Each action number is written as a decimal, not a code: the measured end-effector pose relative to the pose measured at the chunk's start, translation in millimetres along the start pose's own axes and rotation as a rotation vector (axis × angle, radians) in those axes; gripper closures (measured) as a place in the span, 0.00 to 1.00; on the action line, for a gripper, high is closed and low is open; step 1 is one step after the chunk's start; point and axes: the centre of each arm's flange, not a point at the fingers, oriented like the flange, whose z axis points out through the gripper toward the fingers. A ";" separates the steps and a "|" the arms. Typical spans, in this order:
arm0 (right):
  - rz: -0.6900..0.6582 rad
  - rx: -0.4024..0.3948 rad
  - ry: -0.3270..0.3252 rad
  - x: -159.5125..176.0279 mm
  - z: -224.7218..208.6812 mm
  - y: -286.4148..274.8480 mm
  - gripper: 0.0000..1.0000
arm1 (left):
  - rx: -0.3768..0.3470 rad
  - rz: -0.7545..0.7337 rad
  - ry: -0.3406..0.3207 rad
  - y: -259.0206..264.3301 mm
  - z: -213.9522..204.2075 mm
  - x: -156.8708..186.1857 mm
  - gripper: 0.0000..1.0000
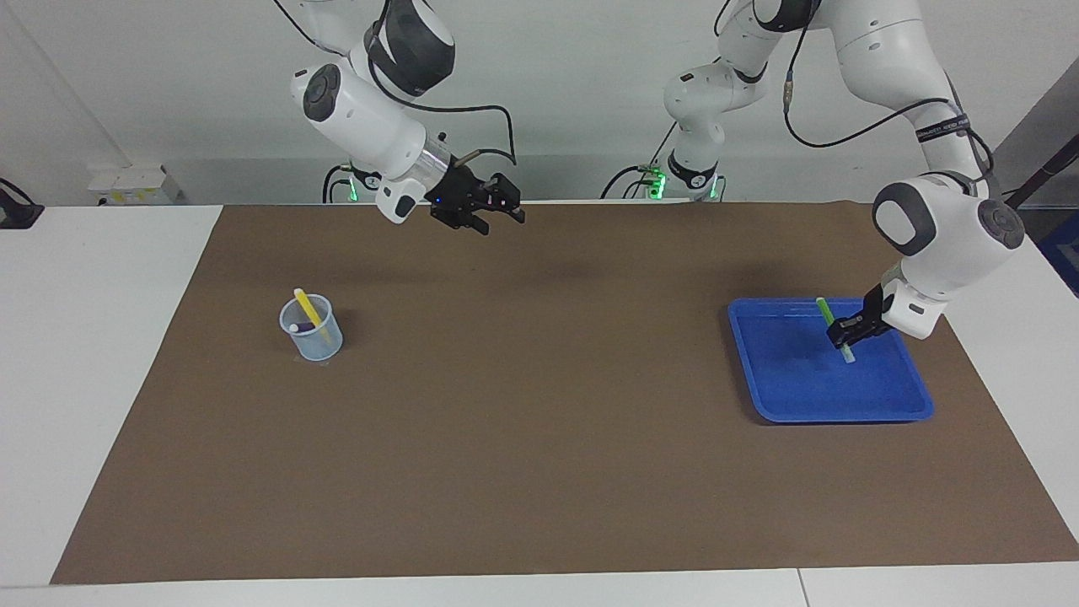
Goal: Transfer and insert pens with both arms
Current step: 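Lift the green pen with the left gripper while the right gripper approaches, then grasp the green pen tip with the right gripper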
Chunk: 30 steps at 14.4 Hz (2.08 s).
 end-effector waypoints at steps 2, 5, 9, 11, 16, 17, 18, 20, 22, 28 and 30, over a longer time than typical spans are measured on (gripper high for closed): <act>0.028 0.007 0.012 0.0 0.2 -2.6 0.00 | -0.057 -0.120 -0.021 16.5 -17.9 -9.5 0.77; 0.074 0.008 0.012 -0.2 0.4 -3.0 0.00 | -0.101 -0.267 -0.060 41.6 -46.1 -27.9 0.77; 0.116 0.013 0.008 -3.9 1.5 -10.2 0.00 | -0.195 -0.458 -0.123 69.1 -78.1 -50.4 0.77; 0.132 0.022 0.004 -5.1 1.8 -12.8 0.00 | -0.239 -0.565 -0.159 78.7 -90.3 -59.5 0.77; 0.257 0.078 0.049 -8.4 2.7 -31.5 0.00 | -0.316 -0.857 -0.263 113.7 -108.1 -89.0 0.77; 0.276 0.086 0.061 -12.2 6.6 -39.2 0.00 | -0.321 -0.906 -0.281 123.4 -110.9 -98.8 0.77; 0.293 0.093 0.070 -15.6 9.9 -45.2 0.00 | -0.320 -0.947 -0.294 132.6 -113.9 -108.6 0.77; 0.318 0.107 0.086 -20.7 15.8 -55.0 0.00 | -0.313 -1.016 -0.311 149.5 -120.3 -129.6 0.77; 0.344 0.123 0.100 -29.1 22.5 -67.8 0.00 | -0.316 -1.082 -0.337 160.2 -123.7 -150.2 0.77; 0.338 0.243 0.189 -71.1 47.5 -129.4 0.00 | -0.332 -1.245 -0.412 173.1 -124.6 -199.6 0.77; 0.353 0.307 0.219 -78.7 57.0 -143.0 0.04 | -0.331 -1.251 -0.426 180.1 -120.1 -216.4 0.77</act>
